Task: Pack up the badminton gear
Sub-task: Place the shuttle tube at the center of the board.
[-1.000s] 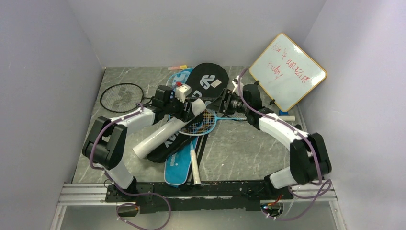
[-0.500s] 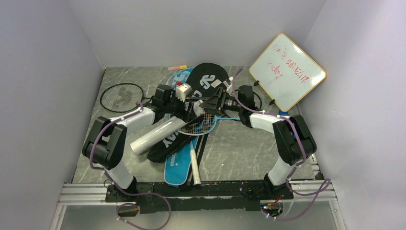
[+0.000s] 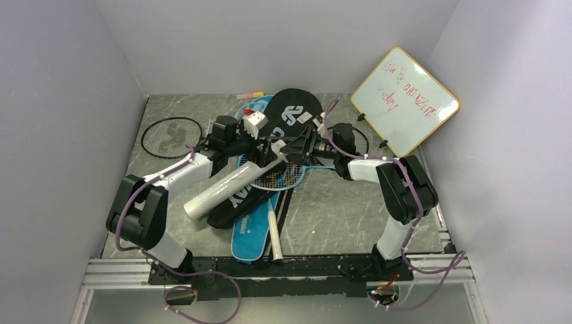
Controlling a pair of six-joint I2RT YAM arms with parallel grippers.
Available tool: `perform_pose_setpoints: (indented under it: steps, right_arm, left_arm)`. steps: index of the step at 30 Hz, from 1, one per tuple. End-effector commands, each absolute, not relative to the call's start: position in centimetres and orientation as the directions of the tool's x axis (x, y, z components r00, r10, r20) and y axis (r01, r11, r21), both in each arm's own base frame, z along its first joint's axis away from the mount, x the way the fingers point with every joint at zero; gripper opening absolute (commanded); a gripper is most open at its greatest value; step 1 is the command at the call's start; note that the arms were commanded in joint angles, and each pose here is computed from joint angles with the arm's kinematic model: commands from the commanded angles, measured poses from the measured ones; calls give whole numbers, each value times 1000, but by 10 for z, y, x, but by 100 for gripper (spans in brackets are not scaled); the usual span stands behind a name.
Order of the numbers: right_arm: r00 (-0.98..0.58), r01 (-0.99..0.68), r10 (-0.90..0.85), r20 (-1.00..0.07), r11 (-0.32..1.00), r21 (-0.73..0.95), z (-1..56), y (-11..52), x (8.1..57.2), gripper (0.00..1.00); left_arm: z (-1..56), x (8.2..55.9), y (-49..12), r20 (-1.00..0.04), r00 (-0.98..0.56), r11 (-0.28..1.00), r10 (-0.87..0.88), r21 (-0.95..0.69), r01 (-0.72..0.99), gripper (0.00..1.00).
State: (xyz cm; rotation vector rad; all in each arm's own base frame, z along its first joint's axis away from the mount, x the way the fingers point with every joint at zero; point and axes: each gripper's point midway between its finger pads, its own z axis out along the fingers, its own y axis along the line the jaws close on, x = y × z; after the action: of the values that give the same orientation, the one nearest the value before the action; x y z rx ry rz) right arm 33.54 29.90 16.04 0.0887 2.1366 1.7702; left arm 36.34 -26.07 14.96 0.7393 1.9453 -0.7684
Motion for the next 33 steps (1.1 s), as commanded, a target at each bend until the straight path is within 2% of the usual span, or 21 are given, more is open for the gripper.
perform_pose_setpoints:
  steps: [1,15,24,33]
  right_arm:
    - [-922,-233,275,-272,166,958,174,297,333,65]
    - [-929,-232,254,-270,167,958,181,293,327,67]
    - [-942,-229,208,-262,172,958,179,297,314,67]
    - [-954,-219,174,-242,143,965,179,309,305,67]
  left_arm:
    - [176,365,-261,-933,-314,607,177,-148,781,95]
    - [187,339,-267,-984,-33,443,176,49,895,80]
    - [206,332,-270,-999,24,426,30,34,904,68]
    - [204,324,-276,-999,26,347,37,37,937,62]
